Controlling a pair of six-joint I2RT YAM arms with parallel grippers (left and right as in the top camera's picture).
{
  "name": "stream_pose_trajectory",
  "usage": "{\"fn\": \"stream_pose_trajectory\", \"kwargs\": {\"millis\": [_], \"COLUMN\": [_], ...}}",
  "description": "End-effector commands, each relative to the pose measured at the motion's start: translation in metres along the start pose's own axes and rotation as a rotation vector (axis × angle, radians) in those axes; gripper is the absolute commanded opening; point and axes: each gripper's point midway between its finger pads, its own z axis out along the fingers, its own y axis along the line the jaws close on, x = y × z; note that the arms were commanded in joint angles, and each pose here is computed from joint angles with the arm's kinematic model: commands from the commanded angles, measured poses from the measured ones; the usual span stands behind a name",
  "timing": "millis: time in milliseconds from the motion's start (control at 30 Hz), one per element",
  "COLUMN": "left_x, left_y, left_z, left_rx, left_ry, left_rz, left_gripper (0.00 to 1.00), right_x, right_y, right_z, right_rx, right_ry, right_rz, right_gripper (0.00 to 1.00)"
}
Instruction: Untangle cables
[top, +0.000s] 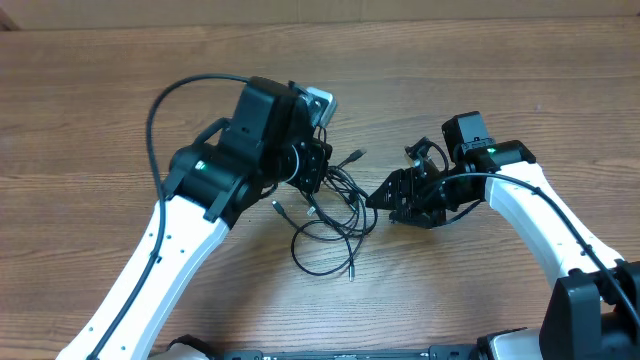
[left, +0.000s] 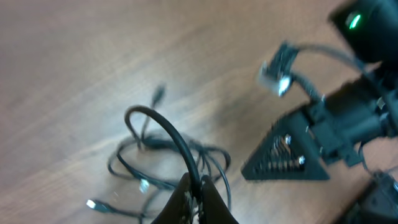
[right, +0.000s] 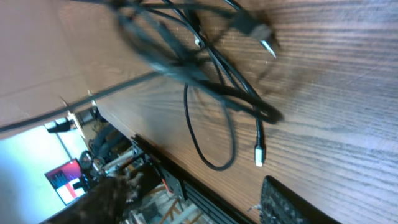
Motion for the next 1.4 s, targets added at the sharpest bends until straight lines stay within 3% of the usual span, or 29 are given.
{"fn": "stream_pose_trajectory", "kwargs": {"millis": [0, 167, 267, 433, 600, 700, 867, 1067, 1133, 1233, 1267, 1367], "left_x": [-0.01, -0.001, 0.015, 0.049, 0.076, 0.089, 0.095, 0.096, 0.096, 0.096, 0.096, 0.095], "left_y": [0.011, 0.012, 0.01, -0.037, -0.077, -0.09, -0.105, -0.107, -0.107, -0.106, -0.105, -0.098], "left_z": [-0.009, -0.006, 0.002, 0.012, 0.005, 0.006, 0.007, 0.006, 0.006, 0.007, 0.008, 0.013], "left_rx": [-0.08, -0.078, -0.043, 0.282, 0.558, 0.633, 0.667, 0.675, 0.675, 0.669, 0.662, 0.611], "left_ry": [-0.051, -0.017, 0.036, 0.118, 0.129, 0.125, 0.12, 0.121, 0.121, 0.121, 0.123, 0.13], "left_rz": [0.034, 0.095, 0.085, 0.17, 0.368, 0.477, 0.537, 0.54, 0.541, 0.542, 0.543, 0.551], "left_gripper": [0.04, 0.04, 0.04, 0.04, 0.04, 0.04, 0.04, 0.04, 0.04, 0.04, 0.04, 0.04], "right_x": [-0.003, -0.033, -0.049, -0.055, -0.048, -0.044, -0.04, -0.046, -0.046, -0.047, -0.048, -0.051], "right_y": [0.011, 0.026, 0.037, 0.035, 0.056, 0.072, 0.074, 0.063, 0.063, 0.064, 0.065, 0.07], "right_z": [-0.003, -0.006, -0.009, -0.005, -0.008, -0.011, 0.0, 0.013, 0.013, 0.013, 0.013, 0.012], "right_rx": [-0.004, -0.059, -0.091, -0.059, -0.179, -0.261, -0.231, -0.125, -0.122, -0.125, -0.13, -0.149], "right_ry": [-0.026, -0.131, -0.192, -0.225, -0.164, -0.129, -0.115, -0.182, -0.182, -0.185, -0.189, -0.195], "right_rz": [0.124, 0.045, -0.029, 0.064, 0.061, 0.019, 0.122, 0.215, 0.215, 0.21, 0.203, 0.174], "right_gripper": [0.62, 0.58, 0.49, 0.48, 0.56, 0.57, 0.69, 0.69, 0.57, 0.13, 0.04, 0.04]}}
